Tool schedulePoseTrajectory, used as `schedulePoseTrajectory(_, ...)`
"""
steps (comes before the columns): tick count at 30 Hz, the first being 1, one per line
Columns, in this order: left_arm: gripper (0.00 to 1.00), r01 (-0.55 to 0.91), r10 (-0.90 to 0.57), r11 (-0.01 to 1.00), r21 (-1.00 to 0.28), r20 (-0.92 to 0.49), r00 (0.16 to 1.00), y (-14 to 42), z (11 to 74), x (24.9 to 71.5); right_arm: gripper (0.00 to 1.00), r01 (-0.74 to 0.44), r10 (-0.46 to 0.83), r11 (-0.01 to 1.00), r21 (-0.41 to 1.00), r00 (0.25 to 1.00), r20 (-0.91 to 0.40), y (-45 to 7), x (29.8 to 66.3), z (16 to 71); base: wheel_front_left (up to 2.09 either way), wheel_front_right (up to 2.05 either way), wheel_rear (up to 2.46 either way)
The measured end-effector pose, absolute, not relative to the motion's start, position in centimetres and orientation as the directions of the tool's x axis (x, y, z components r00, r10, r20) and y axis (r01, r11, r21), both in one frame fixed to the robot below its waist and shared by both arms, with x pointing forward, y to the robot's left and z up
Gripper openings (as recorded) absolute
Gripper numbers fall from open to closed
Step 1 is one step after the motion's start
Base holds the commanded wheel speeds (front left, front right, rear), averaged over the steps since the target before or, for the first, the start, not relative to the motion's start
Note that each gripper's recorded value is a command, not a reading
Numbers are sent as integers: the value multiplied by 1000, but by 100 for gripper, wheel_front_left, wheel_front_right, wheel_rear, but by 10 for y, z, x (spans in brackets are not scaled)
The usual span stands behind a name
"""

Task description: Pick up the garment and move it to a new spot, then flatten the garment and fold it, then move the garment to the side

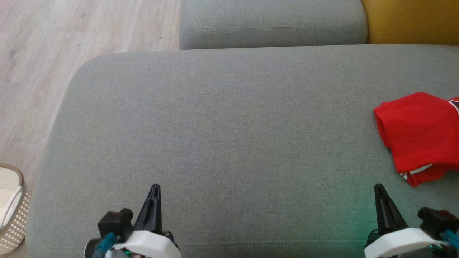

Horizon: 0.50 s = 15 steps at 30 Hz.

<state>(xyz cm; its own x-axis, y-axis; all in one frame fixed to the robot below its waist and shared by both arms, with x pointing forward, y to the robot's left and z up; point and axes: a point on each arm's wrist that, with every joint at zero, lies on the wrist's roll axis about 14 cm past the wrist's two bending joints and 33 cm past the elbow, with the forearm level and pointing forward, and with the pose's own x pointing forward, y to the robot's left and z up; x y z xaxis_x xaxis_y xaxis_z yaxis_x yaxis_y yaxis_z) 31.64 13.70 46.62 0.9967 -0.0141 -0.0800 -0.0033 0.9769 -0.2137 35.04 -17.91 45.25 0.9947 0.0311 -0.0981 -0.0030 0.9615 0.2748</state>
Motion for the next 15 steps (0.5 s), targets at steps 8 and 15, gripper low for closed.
schedulePoseTrajectory(8,0,-25,-9,952,-305,-111,994,140,461,319,0,27,12,933,360,995,-104,-183,353,454,0,0,0)
schedulePoseTrajectory(15,0,-43,-7,924,-380,-131,991,144,459,324,0,55,-5,902,429,993,-116,-186,352,452,0,0,0)
